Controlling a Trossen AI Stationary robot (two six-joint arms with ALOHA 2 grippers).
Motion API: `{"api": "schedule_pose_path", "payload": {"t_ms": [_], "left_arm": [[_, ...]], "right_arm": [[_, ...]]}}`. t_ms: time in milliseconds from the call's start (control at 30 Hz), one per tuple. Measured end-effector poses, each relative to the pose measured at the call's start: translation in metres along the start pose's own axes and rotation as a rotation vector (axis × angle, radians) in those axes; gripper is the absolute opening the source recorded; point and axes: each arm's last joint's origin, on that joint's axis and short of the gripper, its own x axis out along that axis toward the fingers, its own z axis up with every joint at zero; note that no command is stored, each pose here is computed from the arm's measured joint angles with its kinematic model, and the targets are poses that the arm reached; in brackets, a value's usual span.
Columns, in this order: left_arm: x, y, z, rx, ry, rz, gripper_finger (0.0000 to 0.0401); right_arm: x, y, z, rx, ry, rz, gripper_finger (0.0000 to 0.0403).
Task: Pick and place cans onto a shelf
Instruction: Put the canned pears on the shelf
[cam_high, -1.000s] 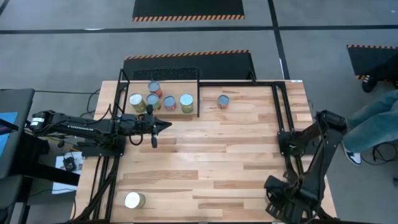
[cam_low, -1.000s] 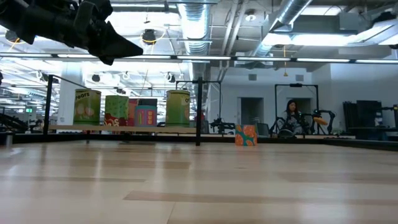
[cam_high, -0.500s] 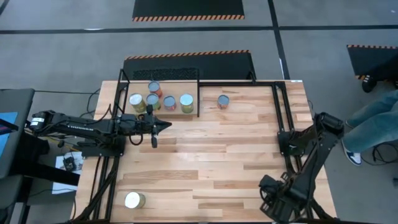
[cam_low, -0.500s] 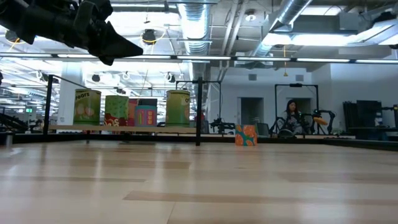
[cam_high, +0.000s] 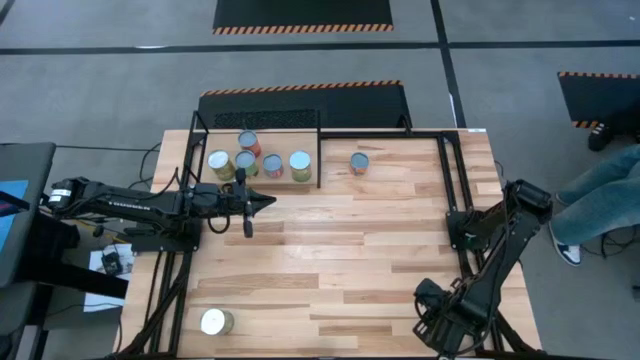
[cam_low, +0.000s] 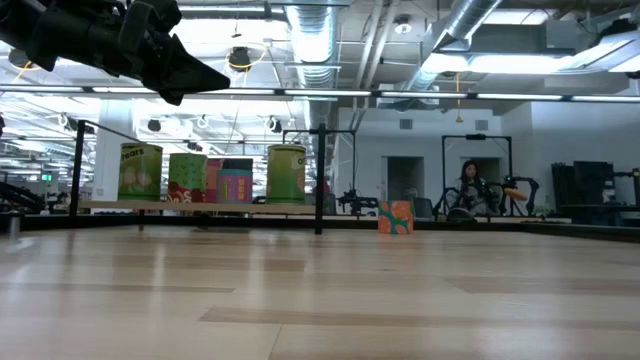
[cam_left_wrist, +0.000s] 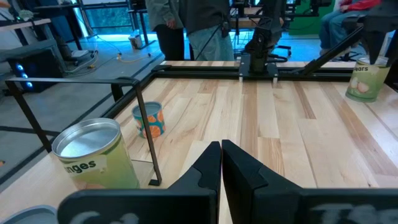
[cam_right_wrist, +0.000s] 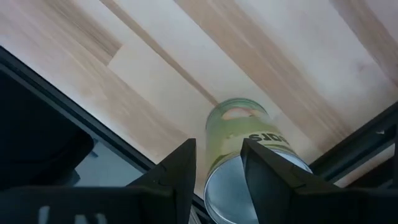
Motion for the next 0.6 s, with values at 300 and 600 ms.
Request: {"api": "schedule_pose_path", "payload": {"t_ms": [300, 600], "left_arm": [[0.000, 0.000, 0.000, 0.000, 0.000, 0.000, 0.0004], [0.000, 0.000, 0.000, 0.000, 0.000, 0.000, 0.0004]], "right_arm": [[-0.009, 0.003, -0.002, -0.004, 0.026, 0.008, 0.0160], [-0.007, 0.001, -0.009, 0.040, 0.031, 0.001, 0.0179]]}}
